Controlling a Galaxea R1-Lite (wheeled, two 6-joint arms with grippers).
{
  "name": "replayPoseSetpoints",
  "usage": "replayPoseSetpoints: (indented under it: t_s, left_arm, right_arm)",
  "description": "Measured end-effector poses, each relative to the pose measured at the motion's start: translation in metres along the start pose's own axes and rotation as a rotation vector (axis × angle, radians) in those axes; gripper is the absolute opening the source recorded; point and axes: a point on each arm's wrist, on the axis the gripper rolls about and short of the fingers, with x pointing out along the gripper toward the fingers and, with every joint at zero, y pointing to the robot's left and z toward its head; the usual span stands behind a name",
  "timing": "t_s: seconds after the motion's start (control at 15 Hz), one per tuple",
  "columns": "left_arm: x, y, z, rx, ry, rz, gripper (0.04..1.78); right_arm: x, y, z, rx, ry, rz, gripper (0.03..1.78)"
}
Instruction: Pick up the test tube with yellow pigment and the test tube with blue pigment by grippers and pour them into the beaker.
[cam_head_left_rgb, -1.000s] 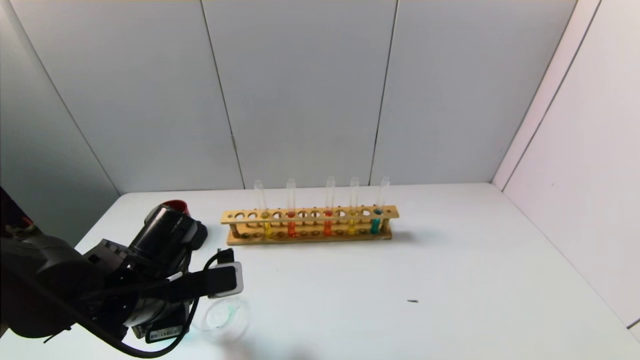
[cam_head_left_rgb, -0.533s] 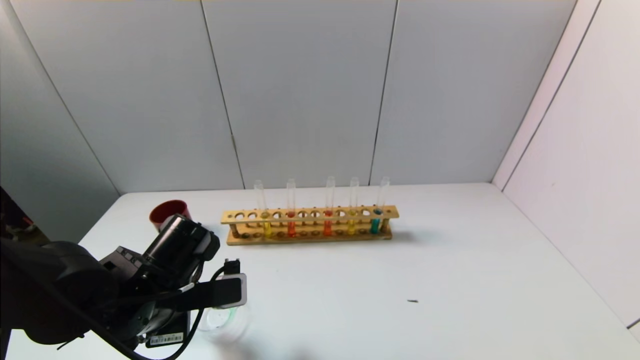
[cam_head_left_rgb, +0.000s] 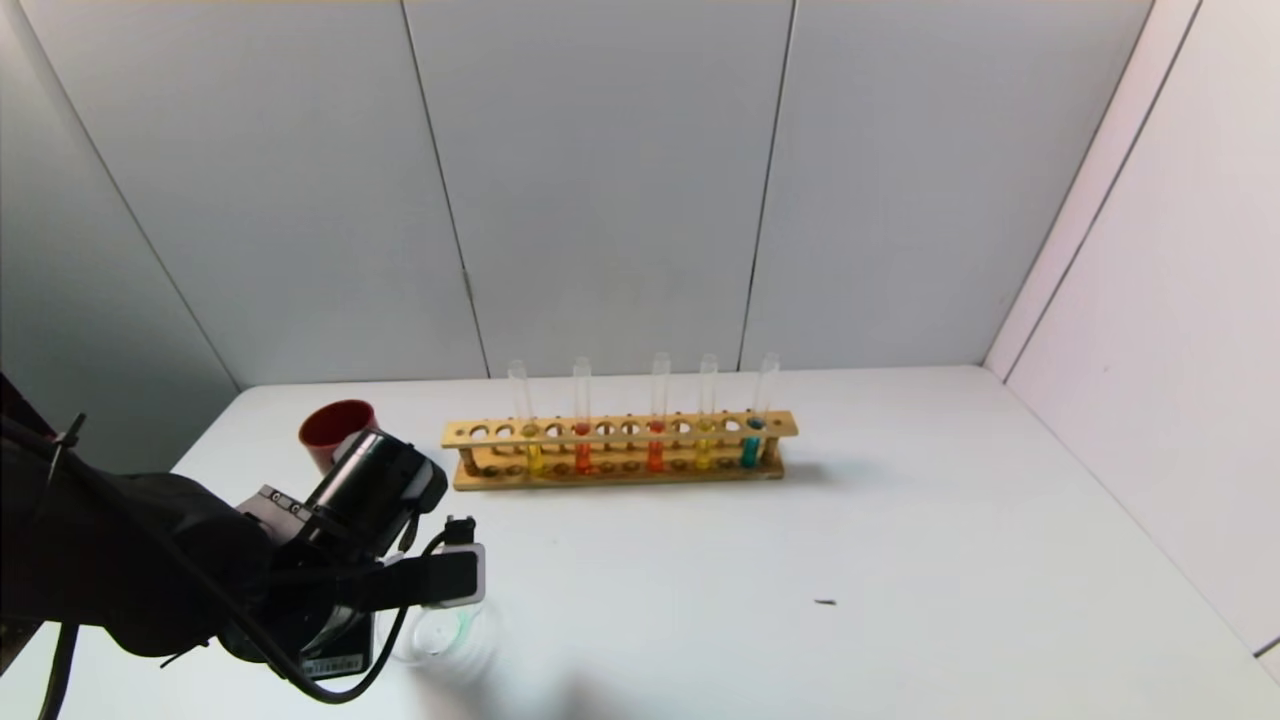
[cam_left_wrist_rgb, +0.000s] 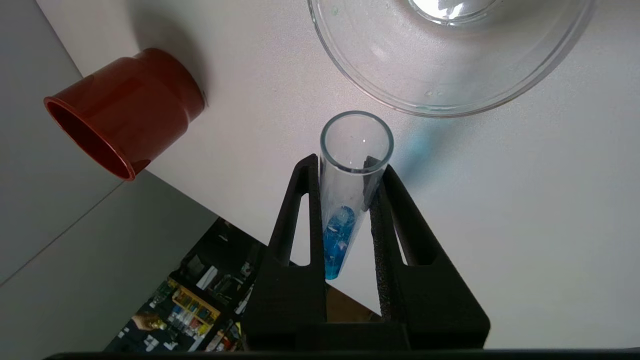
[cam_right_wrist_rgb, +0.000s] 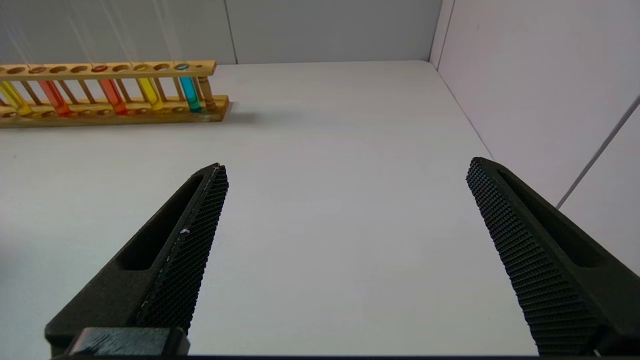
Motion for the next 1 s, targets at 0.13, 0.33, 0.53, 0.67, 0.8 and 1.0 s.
replayPoseSetpoints:
  t_s: [0.13,0.33,0.53,0.67,0.8,1.0]
  left_arm:
    - [0.005,0.000,0.001,0.003,0.016,-0.010,0.33]
    - [0.012,-0.003,0.003,0.025,0.047,-0.017,0.33]
    - [0.016,-0.005,0.006,0.043,0.057,-0.028,0.33]
    - [0.017,-0.005,0.007,0.057,0.078,-0.019,0.33]
    - [0.017,-0.004,0.011,0.066,0.073,-0.008,0.33]
    - [0.016,-0.004,0.014,0.088,0.090,0.014,0.33]
  right_arm:
    - [0.000,0.000,0.000,0.000,0.000,0.000,1.74]
    - [0.000,0.000,0.000,0.000,0.000,0.000,1.74]
    - [0.000,0.000,0.000,0.000,0.000,0.000,1.74]
    - [0.000,0.000,0.000,0.000,0.000,0.000,1.74]
    - [0.000,0.000,0.000,0.000,0.000,0.000,1.74]
    - [0.000,0.000,0.000,0.000,0.000,0.000,1.74]
